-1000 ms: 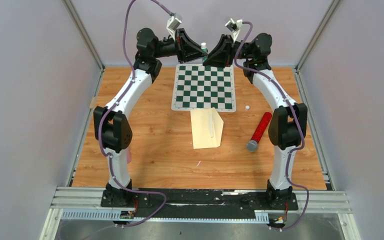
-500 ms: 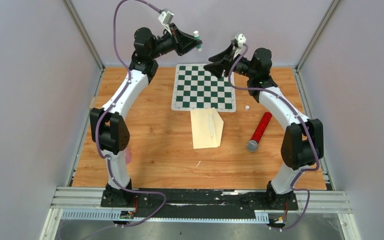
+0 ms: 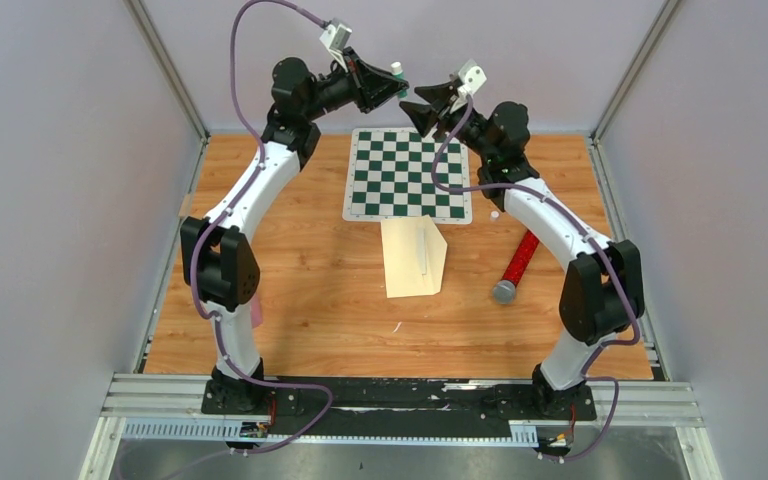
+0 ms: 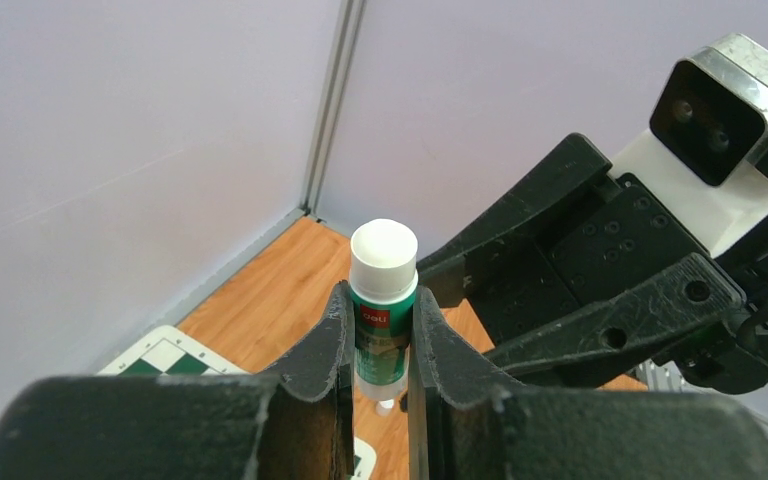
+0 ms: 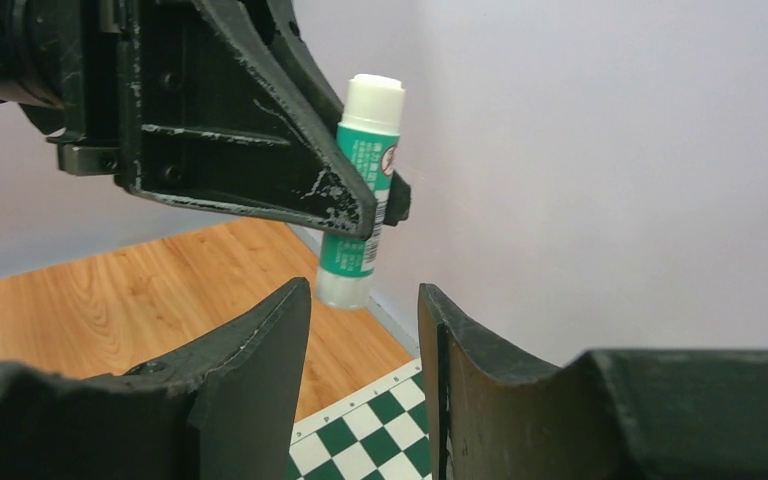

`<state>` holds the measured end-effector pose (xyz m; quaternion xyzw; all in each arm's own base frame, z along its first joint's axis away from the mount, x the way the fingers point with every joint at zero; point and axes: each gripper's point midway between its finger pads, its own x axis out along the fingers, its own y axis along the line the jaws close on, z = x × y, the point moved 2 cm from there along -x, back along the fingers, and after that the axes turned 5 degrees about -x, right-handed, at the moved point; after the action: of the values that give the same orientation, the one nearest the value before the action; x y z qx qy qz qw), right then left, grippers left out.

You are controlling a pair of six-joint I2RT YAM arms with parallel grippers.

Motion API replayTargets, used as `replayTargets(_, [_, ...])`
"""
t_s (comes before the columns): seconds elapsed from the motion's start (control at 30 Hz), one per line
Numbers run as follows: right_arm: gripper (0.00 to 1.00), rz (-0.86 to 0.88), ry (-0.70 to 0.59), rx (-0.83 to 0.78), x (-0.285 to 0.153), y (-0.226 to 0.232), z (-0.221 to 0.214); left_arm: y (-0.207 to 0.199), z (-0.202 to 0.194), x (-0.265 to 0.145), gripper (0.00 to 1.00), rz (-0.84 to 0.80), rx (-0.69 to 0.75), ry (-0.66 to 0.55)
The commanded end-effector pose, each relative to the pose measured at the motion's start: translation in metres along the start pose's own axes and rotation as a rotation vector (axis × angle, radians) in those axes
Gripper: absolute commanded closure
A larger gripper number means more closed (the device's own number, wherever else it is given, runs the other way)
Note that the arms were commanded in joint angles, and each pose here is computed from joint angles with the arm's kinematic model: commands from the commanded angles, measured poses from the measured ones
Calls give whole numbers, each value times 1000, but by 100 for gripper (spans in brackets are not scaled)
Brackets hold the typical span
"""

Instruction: Place the letter into the envelope and seal it

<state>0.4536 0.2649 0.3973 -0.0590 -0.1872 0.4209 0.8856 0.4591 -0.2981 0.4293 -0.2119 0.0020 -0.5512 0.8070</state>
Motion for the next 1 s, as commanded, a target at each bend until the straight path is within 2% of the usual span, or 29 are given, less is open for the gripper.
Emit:
replayTargets(0.0, [56, -47, -66, -54, 12, -10, 21, -39, 35, -6, 100, -61, 92, -64])
replayTargets(0.27, [58, 6, -56, -44, 15, 1, 19, -42, 35, -5, 100, -84, 97, -62])
replayTargets(0.4, [63, 0, -61, -33, 17, 0, 21, -43, 34, -5, 100, -94, 100, -58])
replayTargets(0.57, [87, -6, -44, -14, 23, -4, 18, -44, 34, -4, 100, -97, 107, -58])
replayTargets(0.6, [99, -6, -34, -5, 24, -4, 17, -44, 34, -4, 100, -100, 106, -57])
replayTargets(0.67, [100, 22, -18, 12, 24, -1, 14, -44, 34, -5, 100, -102, 109, -57])
replayTargets(0.73, [100, 128, -11, 41, 18, 7, 15, -45, 34, -5, 100, -119, 121, -55])
replayTargets(0.83, [100, 369, 14, 216, 0, 19, 20, -44, 32, -7, 100, -145, 131, -40])
replayTargets(0.93, [100, 629, 58, 463, -20, 26, 29, -36, 35, -12, 100, -151, 146, -36])
replayTargets(0.97, [100, 706, 77, 474, -24, 30, 29, -36, 35, -12, 100, -173, 151, -24])
